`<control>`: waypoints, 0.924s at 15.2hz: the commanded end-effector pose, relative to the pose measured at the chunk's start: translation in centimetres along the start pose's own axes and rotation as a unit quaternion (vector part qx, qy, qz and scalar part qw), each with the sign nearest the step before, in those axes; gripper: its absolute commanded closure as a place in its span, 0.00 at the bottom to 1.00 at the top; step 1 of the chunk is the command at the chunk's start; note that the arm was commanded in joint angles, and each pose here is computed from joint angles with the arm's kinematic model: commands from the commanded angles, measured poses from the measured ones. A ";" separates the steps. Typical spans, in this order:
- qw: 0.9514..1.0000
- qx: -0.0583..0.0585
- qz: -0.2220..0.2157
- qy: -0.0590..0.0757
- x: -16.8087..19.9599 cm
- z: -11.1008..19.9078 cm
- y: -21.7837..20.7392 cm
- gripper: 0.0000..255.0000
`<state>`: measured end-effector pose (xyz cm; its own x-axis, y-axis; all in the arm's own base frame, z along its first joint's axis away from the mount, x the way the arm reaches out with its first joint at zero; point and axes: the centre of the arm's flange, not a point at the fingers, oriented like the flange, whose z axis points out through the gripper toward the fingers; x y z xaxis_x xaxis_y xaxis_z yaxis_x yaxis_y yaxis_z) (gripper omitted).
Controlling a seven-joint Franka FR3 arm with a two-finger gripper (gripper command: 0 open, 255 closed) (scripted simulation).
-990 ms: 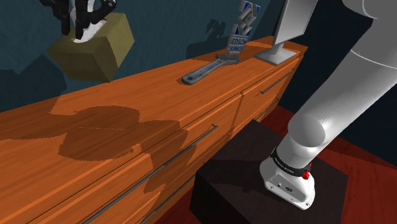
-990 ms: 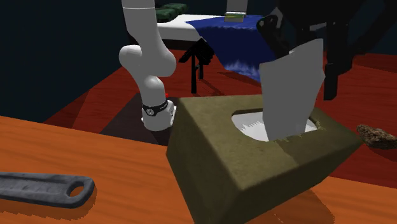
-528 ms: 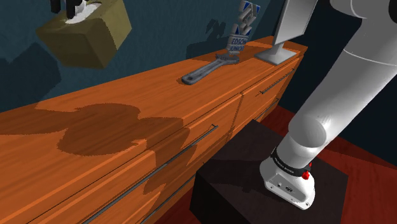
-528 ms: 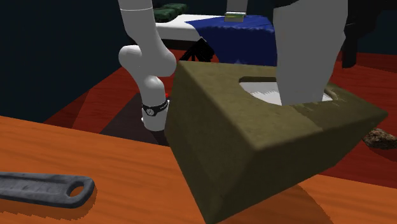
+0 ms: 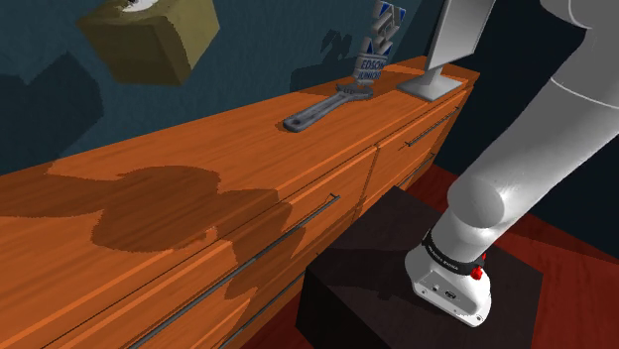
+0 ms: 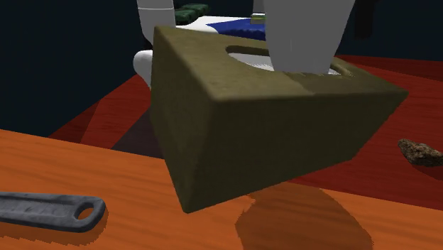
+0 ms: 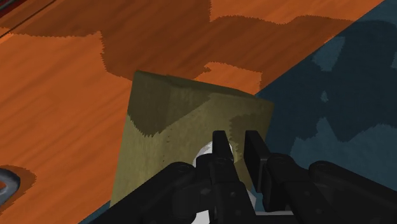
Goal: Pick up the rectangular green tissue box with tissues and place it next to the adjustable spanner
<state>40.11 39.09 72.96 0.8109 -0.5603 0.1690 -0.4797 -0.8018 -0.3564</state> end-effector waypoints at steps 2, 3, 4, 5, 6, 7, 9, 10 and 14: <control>1.000 0.002 -0.001 -0.003 1.8 -1.0 3.2 1.00; 1.000 0.002 -0.001 -0.003 2.4 -1.3 4.3 1.00; 1.000 0.002 -0.001 -0.003 3.1 -1.7 5.4 1.00; 1.000 0.002 -0.001 -0.003 3.7 -2.0 6.6 1.00; 1.000 0.002 -0.001 -0.003 4.3 -2.3 7.7 1.00; 1.000 0.002 -0.001 -0.003 4.9 -2.7 8.8 1.00; 1.000 0.002 -0.001 -0.003 6.1 -3.3 11.1 1.00; 1.000 0.002 -0.001 -0.003 6.7 -3.6 12.2 1.00; 1.000 0.002 -0.001 -0.003 9.1 -5.0 16.7 1.00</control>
<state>38.32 20.96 73.23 0.8126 -0.5593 0.1638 -0.4791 -0.8011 -0.3588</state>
